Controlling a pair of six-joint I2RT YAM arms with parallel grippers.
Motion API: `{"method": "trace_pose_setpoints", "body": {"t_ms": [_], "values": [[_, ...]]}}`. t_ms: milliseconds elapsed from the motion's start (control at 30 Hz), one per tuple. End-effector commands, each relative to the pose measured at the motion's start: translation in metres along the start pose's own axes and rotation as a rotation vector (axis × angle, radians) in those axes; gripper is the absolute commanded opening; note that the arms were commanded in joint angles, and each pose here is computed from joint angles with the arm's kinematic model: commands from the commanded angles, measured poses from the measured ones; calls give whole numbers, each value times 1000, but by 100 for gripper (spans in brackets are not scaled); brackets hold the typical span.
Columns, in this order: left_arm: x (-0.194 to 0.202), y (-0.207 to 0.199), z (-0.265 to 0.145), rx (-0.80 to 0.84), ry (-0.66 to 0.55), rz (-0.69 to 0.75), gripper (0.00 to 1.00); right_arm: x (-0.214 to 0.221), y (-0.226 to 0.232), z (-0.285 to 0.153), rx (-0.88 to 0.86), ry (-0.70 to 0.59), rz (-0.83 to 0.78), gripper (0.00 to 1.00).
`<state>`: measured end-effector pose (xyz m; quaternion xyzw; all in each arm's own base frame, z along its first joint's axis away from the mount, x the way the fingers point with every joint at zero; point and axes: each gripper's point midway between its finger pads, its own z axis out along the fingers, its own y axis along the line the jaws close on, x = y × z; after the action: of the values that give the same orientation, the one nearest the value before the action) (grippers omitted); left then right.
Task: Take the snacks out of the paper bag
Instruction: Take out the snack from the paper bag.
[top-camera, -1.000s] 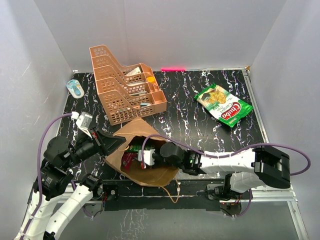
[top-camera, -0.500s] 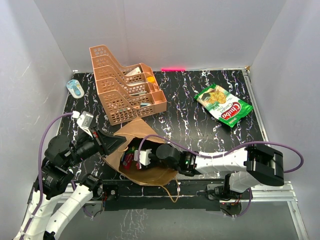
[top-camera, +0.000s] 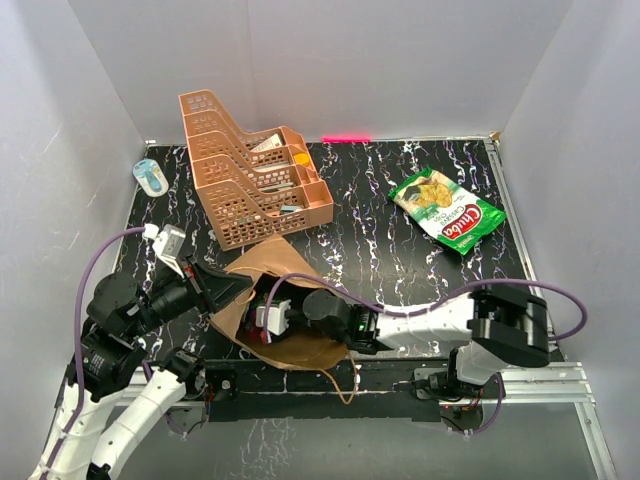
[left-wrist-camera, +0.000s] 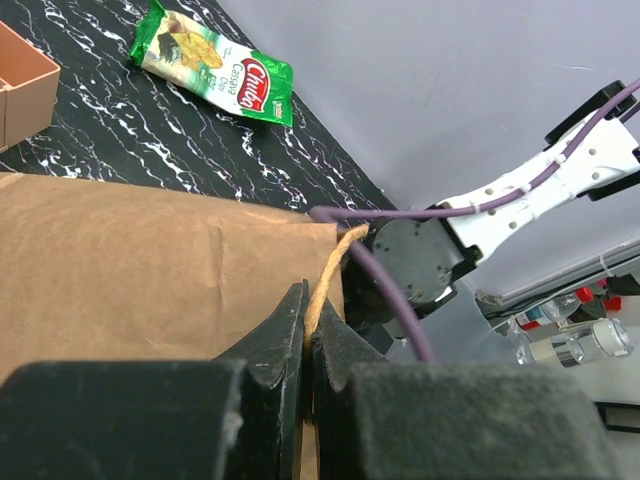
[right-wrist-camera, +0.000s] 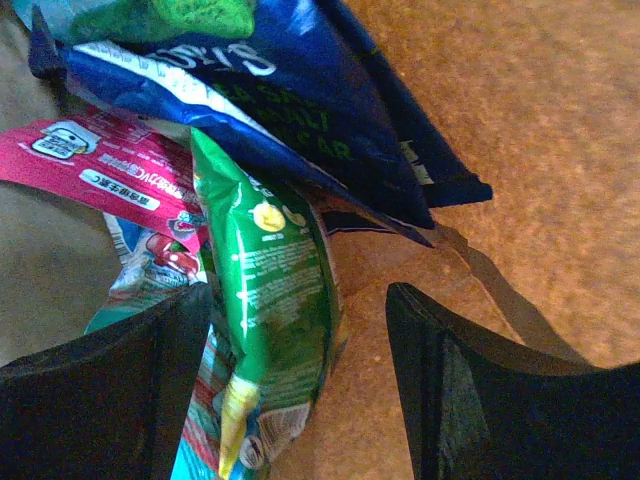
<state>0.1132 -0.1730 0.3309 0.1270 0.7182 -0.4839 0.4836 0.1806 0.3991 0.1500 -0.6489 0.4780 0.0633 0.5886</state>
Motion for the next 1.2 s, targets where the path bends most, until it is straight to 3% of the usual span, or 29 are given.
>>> {"method": "trace_pose_setpoints", "body": {"t_ms": [0, 133, 300, 433, 633, 900, 1167], "values": [[-7, -11, -5, 35, -18, 26, 0, -19, -31, 20, 143, -29, -54, 74], [-10, -11, -8, 18, -29, 31, 0, -16, -36, 30, 175, -8, -93, 67], [-18, -8, -10, -16, -62, 37, 0, -18, -42, 24, 187, -10, -65, 34], [-20, -3, -9, -37, -74, 30, 0, -28, -43, 9, 148, -47, -13, 21], [-27, 1, -7, -69, -96, 40, 0, -43, -38, -18, 56, -122, 59, 8], [-36, 11, -9, -137, -137, 38, 0, -67, -33, -68, -79, -217, 167, 8], [-38, 30, -11, -234, -171, 21, 0, -111, -100, -145, 37, -356, 419, 8]]}}
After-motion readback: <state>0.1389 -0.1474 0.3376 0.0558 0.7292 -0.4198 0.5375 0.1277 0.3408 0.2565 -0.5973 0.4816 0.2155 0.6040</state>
